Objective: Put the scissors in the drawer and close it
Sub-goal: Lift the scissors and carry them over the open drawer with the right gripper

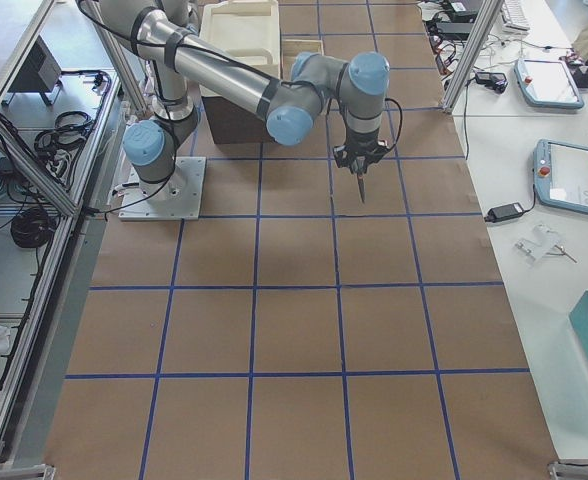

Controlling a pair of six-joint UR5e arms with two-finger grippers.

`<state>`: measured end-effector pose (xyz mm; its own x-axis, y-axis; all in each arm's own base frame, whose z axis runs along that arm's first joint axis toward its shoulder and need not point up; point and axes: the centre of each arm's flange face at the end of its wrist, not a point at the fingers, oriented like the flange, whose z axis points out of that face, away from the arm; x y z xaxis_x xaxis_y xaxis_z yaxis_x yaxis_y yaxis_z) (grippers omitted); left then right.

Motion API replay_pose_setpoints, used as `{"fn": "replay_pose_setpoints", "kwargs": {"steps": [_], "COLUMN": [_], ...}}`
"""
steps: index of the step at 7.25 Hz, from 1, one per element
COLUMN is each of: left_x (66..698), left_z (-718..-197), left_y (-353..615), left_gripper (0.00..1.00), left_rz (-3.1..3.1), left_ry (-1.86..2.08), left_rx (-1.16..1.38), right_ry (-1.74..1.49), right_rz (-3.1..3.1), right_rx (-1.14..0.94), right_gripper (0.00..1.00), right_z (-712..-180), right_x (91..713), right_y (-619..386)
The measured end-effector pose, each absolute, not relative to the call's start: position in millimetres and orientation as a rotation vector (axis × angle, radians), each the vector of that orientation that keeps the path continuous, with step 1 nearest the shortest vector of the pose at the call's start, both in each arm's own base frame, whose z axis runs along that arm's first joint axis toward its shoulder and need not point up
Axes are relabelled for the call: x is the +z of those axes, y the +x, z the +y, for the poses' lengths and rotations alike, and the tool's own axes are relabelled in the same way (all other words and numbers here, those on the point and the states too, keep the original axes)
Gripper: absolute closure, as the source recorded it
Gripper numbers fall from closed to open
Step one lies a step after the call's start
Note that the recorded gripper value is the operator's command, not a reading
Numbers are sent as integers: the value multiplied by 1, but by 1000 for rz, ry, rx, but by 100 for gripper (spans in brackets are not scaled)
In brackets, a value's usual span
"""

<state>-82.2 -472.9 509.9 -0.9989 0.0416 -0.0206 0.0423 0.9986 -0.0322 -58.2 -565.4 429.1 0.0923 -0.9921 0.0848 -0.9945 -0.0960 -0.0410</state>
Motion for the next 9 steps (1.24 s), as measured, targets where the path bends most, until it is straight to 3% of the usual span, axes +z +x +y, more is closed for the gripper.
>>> {"fn": "replay_pose_setpoints", "kwargs": {"steps": [4, 9], "left_x": [511, 511], "left_z": [-472, -472], "left_y": [-82, -82], "left_gripper": [0, 0], "left_rz": [3118, 3118], "left_ry": [63, 63], "left_rx": [-53, -51], "right_ry": [2399, 2440], "right_rz": [-2079, -2088], "right_rx": [113, 58], "right_gripper": [96, 96], "right_z": [-525, -496], "right_x": [453, 410], "right_y": [136, 320]}}
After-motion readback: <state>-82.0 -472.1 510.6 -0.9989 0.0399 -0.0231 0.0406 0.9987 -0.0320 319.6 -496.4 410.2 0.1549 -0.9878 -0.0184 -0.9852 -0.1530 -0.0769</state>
